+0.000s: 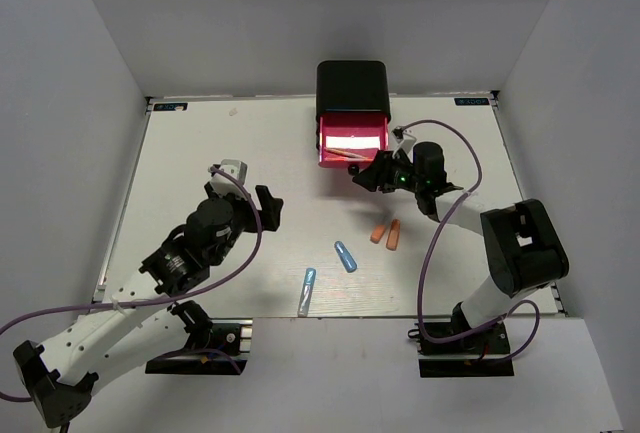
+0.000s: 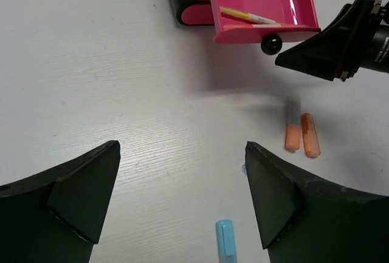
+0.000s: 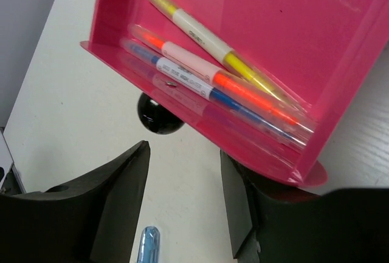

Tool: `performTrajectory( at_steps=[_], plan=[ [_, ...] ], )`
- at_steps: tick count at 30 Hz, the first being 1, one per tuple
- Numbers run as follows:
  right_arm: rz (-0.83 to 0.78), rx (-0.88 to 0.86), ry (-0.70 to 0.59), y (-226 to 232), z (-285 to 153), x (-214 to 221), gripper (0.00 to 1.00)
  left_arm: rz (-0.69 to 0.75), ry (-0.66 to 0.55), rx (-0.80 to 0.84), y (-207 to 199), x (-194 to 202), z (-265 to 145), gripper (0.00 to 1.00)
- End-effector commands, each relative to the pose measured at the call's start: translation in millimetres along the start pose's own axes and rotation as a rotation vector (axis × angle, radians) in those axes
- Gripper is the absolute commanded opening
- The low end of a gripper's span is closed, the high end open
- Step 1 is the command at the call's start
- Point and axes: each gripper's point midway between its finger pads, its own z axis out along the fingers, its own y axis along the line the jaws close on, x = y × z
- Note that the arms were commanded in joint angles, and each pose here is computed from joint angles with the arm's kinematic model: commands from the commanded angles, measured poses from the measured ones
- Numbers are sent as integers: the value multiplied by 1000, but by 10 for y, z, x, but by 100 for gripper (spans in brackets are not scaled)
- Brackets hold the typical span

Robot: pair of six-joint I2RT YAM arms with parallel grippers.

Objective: Sort the stationery into containers
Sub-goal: Close the drawer

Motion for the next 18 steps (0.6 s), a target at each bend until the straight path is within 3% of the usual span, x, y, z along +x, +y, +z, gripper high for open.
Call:
performTrajectory(
  at_steps=[1,8,18],
  plan=[
    [-106,-59,-146,196,72,-511,55,-8,4,-24,54,32,-25,93],
    [-145,-58,-211,236,49,-695,55,-4,11,-27,63,98,13,93],
    [1,-11,-213,116,136,-642,57,-3,18,-20,18,97,68,93]
  ],
)
